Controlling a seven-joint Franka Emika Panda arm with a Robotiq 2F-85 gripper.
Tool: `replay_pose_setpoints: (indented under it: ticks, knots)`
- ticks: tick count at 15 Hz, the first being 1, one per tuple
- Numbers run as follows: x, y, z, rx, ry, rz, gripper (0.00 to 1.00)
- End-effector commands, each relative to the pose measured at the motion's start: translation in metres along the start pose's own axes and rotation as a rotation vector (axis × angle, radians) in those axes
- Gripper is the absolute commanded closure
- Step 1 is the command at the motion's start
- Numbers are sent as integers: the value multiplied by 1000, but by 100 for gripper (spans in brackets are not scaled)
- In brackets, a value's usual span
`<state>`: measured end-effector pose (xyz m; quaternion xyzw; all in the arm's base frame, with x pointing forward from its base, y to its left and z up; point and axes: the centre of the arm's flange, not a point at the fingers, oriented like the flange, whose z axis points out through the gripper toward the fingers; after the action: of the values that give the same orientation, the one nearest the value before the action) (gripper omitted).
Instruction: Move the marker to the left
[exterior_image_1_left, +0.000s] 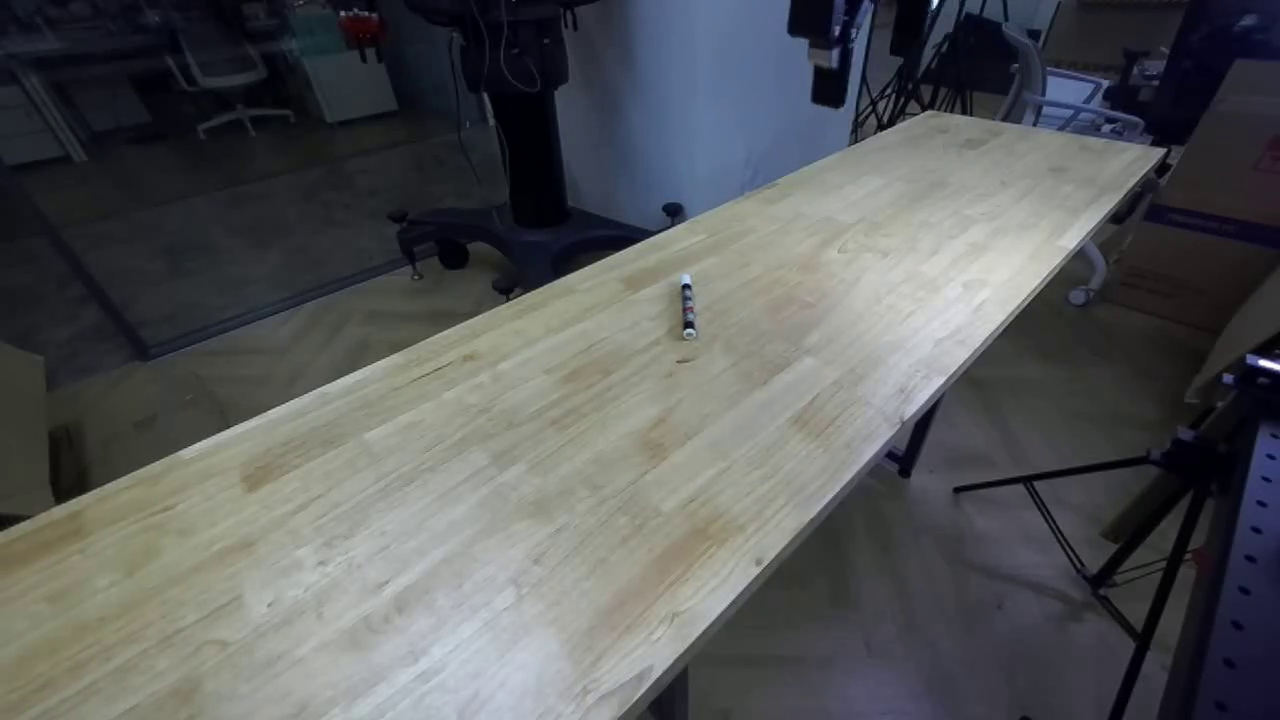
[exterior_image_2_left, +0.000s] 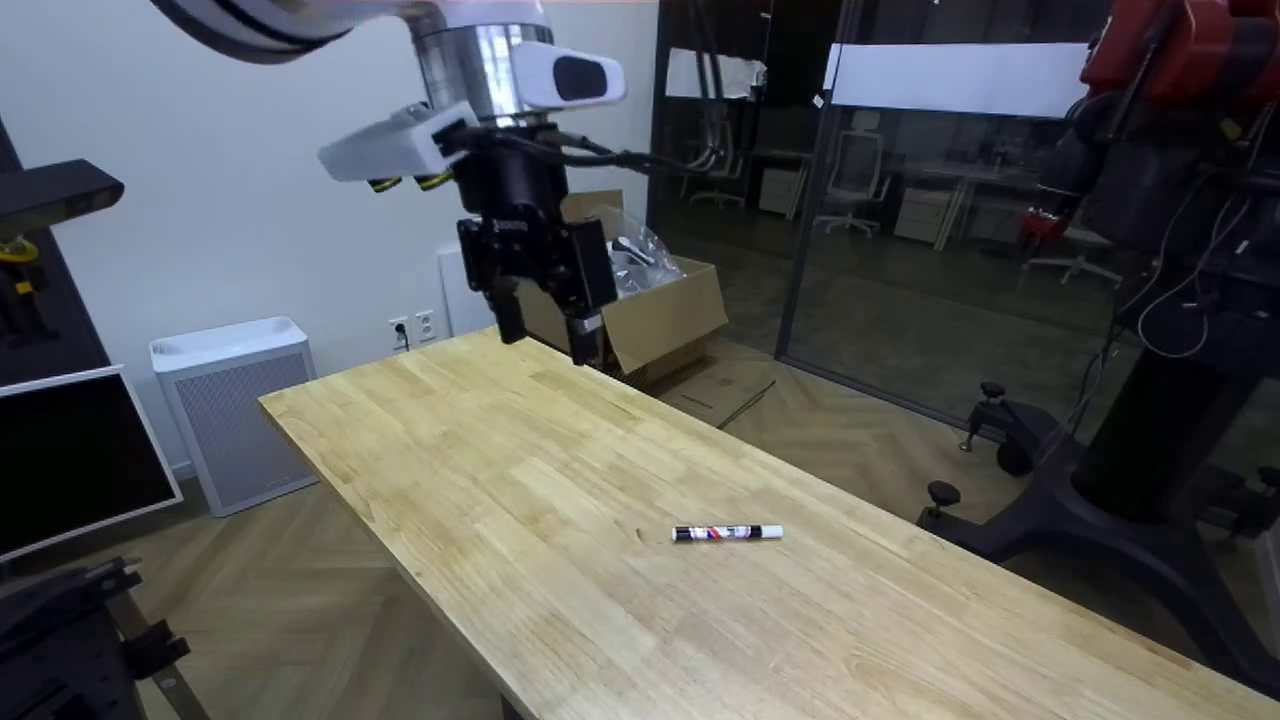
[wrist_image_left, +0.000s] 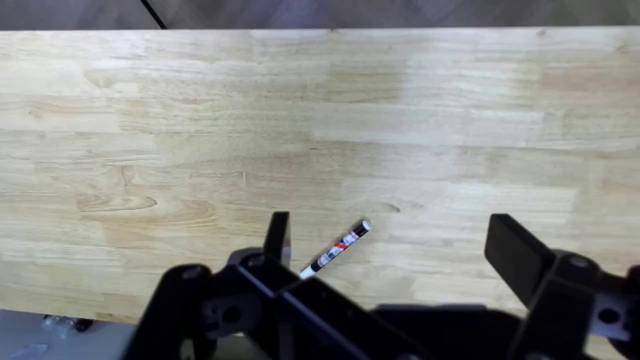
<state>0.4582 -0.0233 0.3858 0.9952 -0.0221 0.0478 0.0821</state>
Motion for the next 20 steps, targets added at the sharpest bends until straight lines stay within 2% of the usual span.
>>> replay_pose_setpoints:
  ticks: [1, 4, 5, 8, 11, 17, 20]
  knots:
    - [37, 27, 24, 90, 60, 166, 0]
    - [62, 36, 47, 180, 78, 317, 0]
    - [33, 36, 34, 141, 69, 236, 0]
    - [48, 38, 51, 167, 61, 280, 0]
    - [50, 38, 52, 167, 61, 283, 0]
    - [115, 81, 92, 210, 28, 495, 0]
    - [146, 102, 123, 214, -32, 562, 0]
